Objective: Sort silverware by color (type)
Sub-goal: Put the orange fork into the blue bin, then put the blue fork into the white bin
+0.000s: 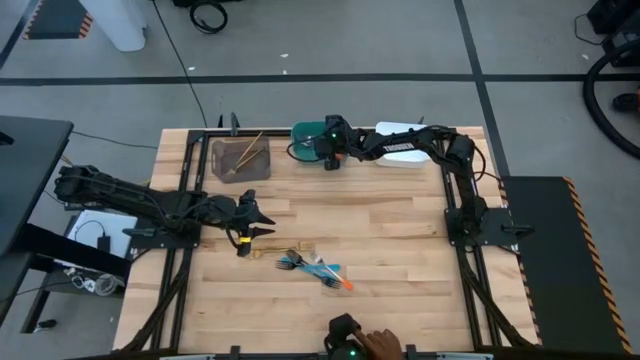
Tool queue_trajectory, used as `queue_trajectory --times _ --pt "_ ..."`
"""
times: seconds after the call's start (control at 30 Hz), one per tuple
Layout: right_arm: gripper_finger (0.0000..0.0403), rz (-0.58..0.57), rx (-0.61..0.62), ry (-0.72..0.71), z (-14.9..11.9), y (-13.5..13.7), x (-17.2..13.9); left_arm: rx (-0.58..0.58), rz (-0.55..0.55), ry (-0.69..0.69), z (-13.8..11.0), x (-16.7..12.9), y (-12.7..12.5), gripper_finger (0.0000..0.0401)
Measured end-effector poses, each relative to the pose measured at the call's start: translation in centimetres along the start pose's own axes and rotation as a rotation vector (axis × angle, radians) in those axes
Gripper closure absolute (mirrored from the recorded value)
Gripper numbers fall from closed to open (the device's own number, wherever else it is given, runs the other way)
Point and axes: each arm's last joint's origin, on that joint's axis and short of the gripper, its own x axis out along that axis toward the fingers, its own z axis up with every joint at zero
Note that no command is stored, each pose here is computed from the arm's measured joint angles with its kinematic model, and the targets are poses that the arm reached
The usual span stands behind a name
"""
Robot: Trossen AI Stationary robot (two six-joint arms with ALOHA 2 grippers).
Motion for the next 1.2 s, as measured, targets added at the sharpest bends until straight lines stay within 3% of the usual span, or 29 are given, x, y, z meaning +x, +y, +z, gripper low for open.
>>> queue_trajectory --times 0.33,0.8,1.2 --pt "0.0377 0.024 0.042 0.025 -0.2 0.2 0.0 -0.002 0.000 -0.001 0.0 0.0 0.0 0.0289" --pt "0.0313 -0.003 0.056 0.083 -0.4 0.3 -0.1 -0.002 0.000 -0.001 0.0 0.0 0.0 0.0289" --pt "0.0304 -0.024 0.147 0.068 1.6 -1.5 -4.1 -0.016 0.002 0.012 -0.1 0.0 0.0 0.0289"
